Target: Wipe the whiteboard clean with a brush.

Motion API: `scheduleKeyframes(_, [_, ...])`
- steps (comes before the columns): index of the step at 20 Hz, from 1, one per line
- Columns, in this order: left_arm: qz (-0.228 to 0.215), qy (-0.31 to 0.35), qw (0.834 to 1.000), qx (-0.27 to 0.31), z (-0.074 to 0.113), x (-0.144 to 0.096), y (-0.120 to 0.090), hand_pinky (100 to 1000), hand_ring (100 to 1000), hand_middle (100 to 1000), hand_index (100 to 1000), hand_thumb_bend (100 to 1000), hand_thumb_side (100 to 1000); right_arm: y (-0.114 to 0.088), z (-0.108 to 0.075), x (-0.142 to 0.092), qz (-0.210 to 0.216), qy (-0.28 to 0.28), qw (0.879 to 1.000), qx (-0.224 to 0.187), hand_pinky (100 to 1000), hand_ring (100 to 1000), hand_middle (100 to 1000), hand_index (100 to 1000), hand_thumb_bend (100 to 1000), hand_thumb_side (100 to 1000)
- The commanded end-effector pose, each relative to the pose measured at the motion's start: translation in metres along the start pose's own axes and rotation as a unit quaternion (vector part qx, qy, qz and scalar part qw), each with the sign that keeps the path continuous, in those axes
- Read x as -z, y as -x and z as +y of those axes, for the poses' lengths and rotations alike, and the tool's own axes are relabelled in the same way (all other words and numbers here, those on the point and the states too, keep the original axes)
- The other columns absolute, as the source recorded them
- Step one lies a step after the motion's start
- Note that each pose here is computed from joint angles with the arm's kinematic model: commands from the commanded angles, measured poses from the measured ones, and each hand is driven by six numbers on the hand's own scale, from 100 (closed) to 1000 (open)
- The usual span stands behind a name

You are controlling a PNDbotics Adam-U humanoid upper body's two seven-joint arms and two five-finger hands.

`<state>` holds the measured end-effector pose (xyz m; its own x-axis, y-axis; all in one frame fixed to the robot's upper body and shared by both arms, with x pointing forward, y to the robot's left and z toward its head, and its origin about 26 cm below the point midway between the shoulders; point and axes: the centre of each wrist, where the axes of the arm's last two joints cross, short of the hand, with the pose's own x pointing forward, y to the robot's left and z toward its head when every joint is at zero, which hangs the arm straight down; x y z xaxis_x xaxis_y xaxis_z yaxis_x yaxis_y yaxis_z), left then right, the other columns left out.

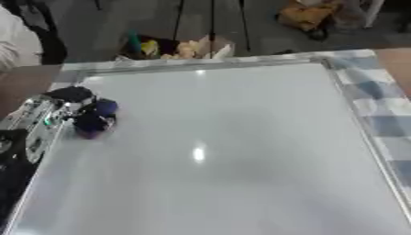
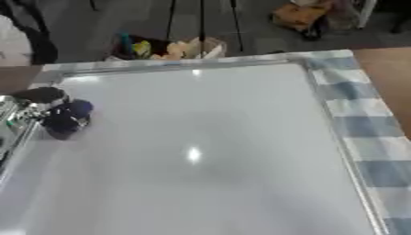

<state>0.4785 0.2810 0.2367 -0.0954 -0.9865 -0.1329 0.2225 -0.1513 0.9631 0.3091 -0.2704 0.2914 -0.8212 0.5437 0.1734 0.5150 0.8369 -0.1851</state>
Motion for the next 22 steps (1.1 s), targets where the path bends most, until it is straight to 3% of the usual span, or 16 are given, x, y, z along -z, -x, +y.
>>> scheduleKeyframes(1, [-0.019,0.005,1.000,0.008,0.002,0.001,-0.011,380,519,475,759,139,770,-0.004,-0.004,0.006,-0.013,0.004,1.000,0.002,791,817,731,784,100,870])
scheduleKeyframes(22, [-0.095,0.019,0.995,0.011,0.010,-0.004,-0.036,367,511,470,770,115,803,-0.005,-0.003,0.007,-0.014,0.006,1.000,0.002,791,817,731,784,100,869])
